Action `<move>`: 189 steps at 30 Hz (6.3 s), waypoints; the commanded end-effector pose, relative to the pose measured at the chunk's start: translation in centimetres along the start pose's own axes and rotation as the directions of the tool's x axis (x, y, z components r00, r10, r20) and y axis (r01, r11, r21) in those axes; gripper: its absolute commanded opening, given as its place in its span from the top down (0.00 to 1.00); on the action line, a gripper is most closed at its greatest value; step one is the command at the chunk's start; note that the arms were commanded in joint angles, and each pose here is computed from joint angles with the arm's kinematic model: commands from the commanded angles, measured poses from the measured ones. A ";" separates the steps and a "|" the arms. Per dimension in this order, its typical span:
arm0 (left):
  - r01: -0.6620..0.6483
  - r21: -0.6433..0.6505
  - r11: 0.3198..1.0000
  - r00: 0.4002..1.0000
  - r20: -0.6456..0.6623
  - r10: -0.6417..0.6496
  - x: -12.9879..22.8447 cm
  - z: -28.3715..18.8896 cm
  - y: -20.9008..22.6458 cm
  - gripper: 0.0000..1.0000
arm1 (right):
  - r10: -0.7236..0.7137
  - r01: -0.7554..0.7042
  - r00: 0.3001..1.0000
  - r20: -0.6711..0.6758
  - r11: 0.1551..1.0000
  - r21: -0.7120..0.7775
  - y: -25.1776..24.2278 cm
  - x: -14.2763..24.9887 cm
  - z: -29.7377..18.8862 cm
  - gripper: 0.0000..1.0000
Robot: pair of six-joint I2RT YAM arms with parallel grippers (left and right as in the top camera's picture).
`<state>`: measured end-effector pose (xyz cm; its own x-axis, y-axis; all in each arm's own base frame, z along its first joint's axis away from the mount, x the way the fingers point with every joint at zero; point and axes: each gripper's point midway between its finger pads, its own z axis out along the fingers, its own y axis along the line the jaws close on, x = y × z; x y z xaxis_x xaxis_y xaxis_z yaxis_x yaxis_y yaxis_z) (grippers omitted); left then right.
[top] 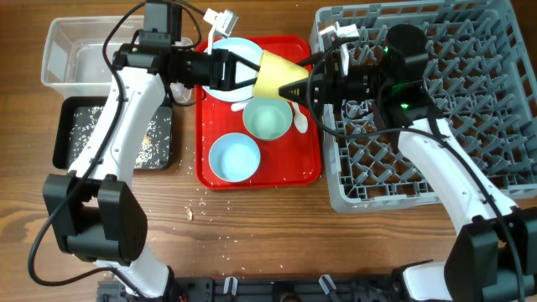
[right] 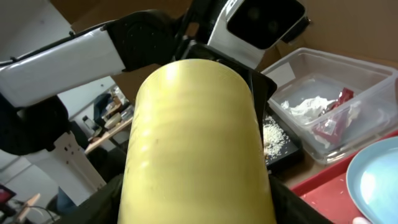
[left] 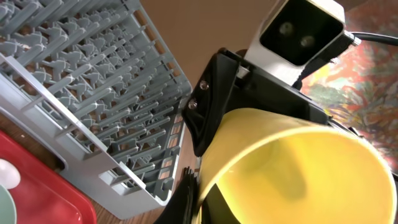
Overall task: Sort waste into correct bins and load items into the dishwasher rack
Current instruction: 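Pass the yellow cup from the left gripper to the right gripper, then lower the yellow cup into the dish rack with the right gripper and release, then grasp the light green bowl on the red tray with the right gripper, then place the green bowl upright in the back row of the rack, then grasp the light blue bowl with the right gripper and carry it to the rack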
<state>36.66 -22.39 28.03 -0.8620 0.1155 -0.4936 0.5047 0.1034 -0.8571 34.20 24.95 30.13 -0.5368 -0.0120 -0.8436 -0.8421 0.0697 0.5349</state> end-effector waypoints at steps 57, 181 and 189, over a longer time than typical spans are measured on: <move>0.087 -0.789 0.608 0.994 0.114 0.006 -1.1 -10.2 13.7 0.53 | 0.719 -0.191 0.693 -0.059 0.262 0.946 -10.7 7.9 -11.4 0.25; 0.332 -0.861 0.386 0.939 0.342 -0.045 -0.2 -21.1 16.3 0.00 | 0.281 0.313 0.439 -0.853 0.843 0.438 -14.8 23.6 6.4 0.66; 0.332 -0.861 0.386 0.939 0.342 -0.045 -0.2 -21.1 16.3 0.00 | 0.460 0.271 0.555 -0.693 0.688 0.674 -14.7 17.2 2.8 0.96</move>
<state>46.04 -0.15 16.53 -0.8582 -0.2392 -0.4541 -0.0581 0.9244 -0.3771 34.95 27.18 3.46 -0.6616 -0.7432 -0.0995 -0.7481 0.6453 0.1545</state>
